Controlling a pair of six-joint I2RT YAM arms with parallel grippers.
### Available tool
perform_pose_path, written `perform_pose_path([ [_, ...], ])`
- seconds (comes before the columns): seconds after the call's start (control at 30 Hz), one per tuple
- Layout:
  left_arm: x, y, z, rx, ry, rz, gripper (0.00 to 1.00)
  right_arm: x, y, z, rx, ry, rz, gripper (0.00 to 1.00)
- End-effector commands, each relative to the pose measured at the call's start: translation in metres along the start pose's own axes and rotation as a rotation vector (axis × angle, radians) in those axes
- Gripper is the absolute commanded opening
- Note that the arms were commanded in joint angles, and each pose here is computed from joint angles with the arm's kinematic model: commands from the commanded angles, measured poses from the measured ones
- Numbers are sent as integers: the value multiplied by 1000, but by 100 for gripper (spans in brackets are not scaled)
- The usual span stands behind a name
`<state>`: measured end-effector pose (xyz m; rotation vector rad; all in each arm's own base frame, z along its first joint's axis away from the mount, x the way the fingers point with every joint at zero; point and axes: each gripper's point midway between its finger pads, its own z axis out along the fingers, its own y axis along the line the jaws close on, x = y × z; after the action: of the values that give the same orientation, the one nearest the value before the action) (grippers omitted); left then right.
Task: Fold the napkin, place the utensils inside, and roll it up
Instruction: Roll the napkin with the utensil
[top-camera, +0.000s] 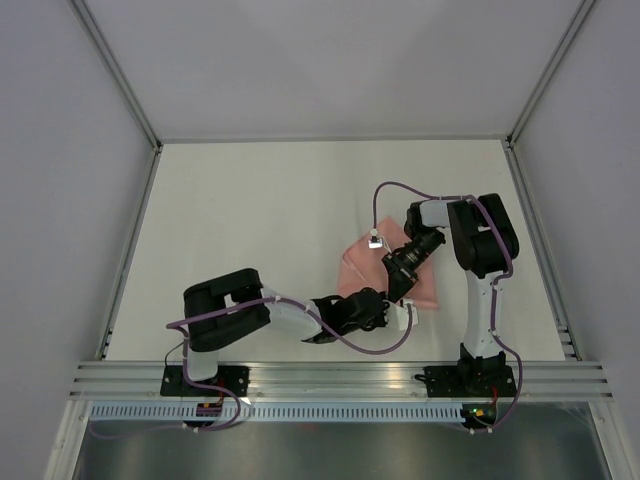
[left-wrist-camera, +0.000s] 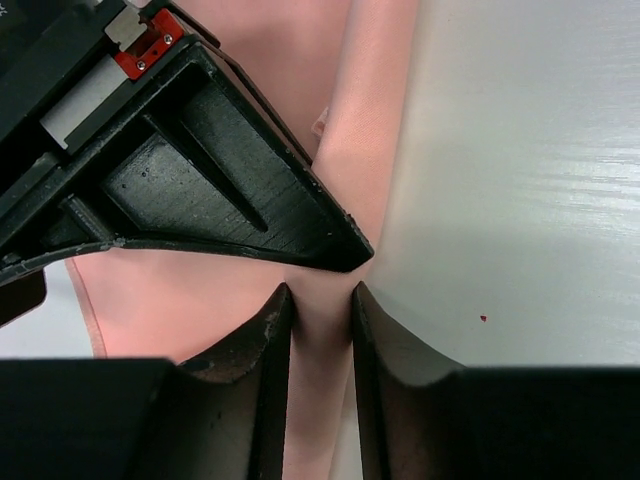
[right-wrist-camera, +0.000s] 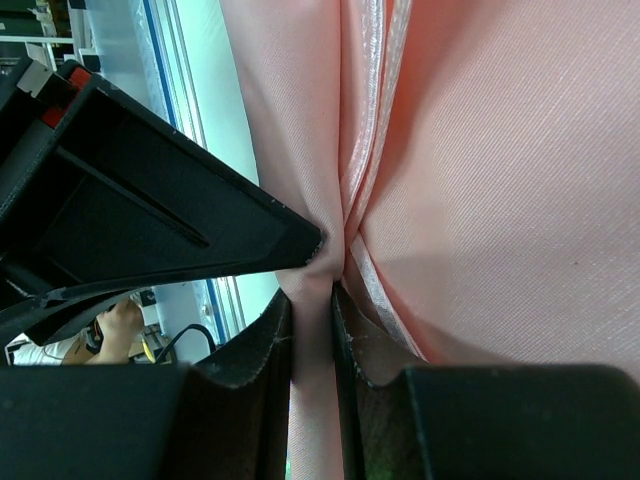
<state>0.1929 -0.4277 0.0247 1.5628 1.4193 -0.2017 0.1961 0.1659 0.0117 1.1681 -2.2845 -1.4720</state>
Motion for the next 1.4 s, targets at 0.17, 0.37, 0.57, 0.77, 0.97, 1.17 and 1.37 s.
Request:
perform_pose_path([
  [0.17, 33, -59, -13, 384, 88, -183, 2, -4, -47, -7, 194, 31, -167, 40],
  [0.37, 39, -69, -16, 486, 121, -269, 2, -22, -36, -27, 280, -26, -185, 61],
  [0.57, 40, -62, -19, 545, 127, -403, 2, -39, -24, -56, 366, -114, -203, 64],
  [0.77, 48, -42, -21, 611, 119, -621, 2, -52, -6, -100, 475, -257, -273, 64],
  [0.97, 52, -41, -18, 724, 153, -775, 2, -46, 10, -120, 643, -362, -403, 64],
  [1.17, 59, -35, -8, 758, 181, -896, 2, -33, 27, -116, 813, -409, -622, 68],
  [1.37, 66, -44, -3, 823, 262, -989, 2, -27, 32, -93, 980, -383, -803, 76],
])
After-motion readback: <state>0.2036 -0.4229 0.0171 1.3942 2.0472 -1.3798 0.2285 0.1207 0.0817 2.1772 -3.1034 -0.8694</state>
